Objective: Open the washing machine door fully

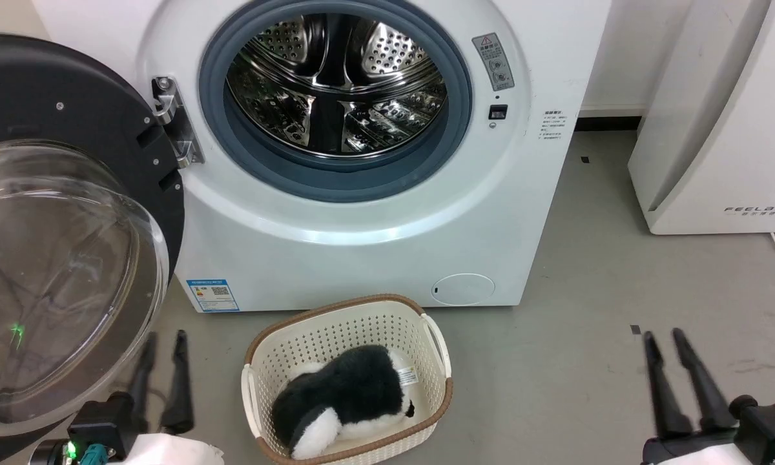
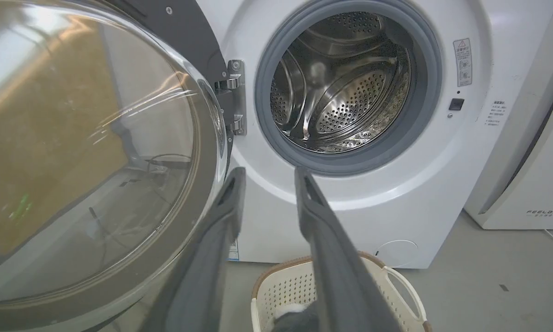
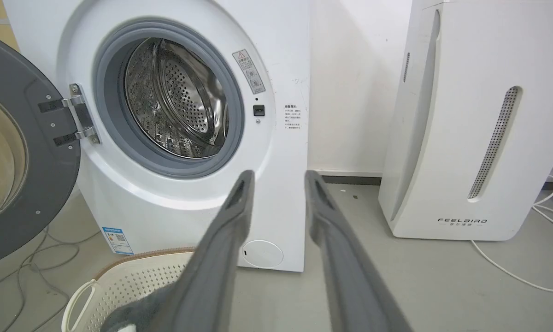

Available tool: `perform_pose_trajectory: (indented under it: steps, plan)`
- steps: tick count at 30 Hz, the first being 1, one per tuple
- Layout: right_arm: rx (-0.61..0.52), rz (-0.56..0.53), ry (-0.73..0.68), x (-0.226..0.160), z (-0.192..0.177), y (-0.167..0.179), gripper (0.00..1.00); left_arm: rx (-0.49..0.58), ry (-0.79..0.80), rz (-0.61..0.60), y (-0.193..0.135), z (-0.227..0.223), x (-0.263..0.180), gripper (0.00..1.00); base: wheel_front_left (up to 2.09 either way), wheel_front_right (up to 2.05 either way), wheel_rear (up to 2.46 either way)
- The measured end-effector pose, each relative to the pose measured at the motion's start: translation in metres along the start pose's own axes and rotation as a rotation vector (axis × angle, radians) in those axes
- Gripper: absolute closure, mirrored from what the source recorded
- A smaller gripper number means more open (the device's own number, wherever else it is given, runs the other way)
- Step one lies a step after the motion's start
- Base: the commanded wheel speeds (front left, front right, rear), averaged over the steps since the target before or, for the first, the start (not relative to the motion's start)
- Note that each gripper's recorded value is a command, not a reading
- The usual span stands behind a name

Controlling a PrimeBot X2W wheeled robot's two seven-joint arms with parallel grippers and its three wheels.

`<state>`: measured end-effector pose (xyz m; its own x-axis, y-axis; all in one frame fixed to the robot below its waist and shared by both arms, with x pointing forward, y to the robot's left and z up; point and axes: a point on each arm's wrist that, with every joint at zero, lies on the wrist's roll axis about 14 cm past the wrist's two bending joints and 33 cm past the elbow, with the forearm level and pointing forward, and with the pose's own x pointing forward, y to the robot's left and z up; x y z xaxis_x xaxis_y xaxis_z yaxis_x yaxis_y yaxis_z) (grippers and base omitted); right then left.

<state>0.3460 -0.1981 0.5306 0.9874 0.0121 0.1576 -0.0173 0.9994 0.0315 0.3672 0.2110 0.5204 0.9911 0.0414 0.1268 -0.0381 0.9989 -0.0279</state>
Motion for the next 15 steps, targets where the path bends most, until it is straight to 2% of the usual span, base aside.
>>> perform_pose_trajectory:
  steps: [15]
  plan:
    - [0.001,0.007,0.026,0.0007,-0.0037,0.0025,1.0,0.005,0.02,-0.007,-0.0035,-0.0016,0.0001,1.0,0.0,0.0,0.0]
